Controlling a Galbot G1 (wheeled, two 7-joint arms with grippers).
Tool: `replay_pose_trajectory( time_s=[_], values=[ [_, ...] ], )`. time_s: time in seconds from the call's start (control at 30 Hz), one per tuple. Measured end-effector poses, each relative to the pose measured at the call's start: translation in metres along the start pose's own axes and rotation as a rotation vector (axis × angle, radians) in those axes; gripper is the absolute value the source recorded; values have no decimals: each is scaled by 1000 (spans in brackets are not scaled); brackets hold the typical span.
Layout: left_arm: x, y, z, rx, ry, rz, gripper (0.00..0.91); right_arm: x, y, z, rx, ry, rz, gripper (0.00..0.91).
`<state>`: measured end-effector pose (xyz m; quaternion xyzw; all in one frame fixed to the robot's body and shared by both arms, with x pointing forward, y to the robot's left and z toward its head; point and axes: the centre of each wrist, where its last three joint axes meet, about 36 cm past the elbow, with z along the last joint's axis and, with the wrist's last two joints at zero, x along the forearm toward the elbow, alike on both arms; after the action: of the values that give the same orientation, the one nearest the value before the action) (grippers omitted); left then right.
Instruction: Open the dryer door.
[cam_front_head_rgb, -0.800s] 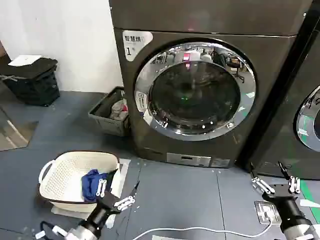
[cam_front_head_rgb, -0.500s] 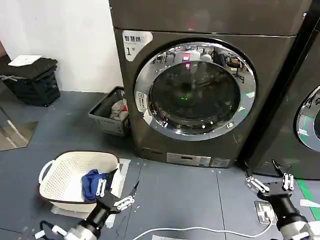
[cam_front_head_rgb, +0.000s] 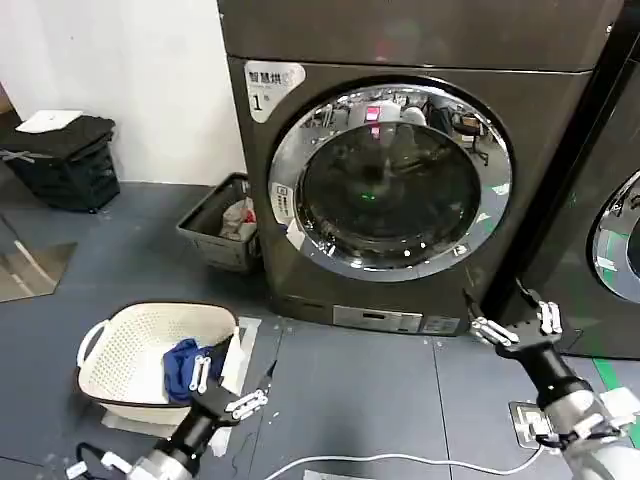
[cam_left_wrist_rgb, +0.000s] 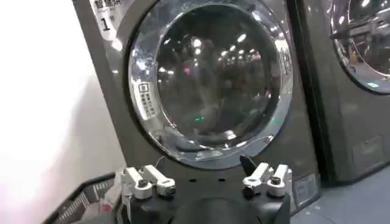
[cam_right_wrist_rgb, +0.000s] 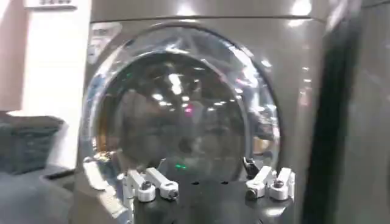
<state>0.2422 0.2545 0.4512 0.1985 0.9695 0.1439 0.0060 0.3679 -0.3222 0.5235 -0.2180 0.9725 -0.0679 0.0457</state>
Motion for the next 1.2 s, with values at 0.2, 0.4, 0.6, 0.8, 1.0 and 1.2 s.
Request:
replay_pose_trajectory(
  time_s=[0.2, 0.4, 0.6, 0.8, 1.0, 1.2],
  values=[
    [2, -1, 0, 2, -1, 4, 907, -29, -6, 5, 13, -12, -88, 907],
    [2, -2, -1, 3, -3, 4, 907, -59, -9, 6, 19, -50, -145, 907],
    [2, -1, -1, 0, -3, 4, 907, -90, -8, 4, 26, -69, -187, 907],
    [3, -1, -2, -3, -2, 8, 907, -119, -6, 5, 31, -76, -228, 907],
    [2, 1, 2, -5, 1, 2, 907, -148, -4, 5, 32, -94, -260, 907],
    [2, 2, 3, -5, -1, -4, 907, -174, 2, 2, 38, -95, -291, 907]
  ],
)
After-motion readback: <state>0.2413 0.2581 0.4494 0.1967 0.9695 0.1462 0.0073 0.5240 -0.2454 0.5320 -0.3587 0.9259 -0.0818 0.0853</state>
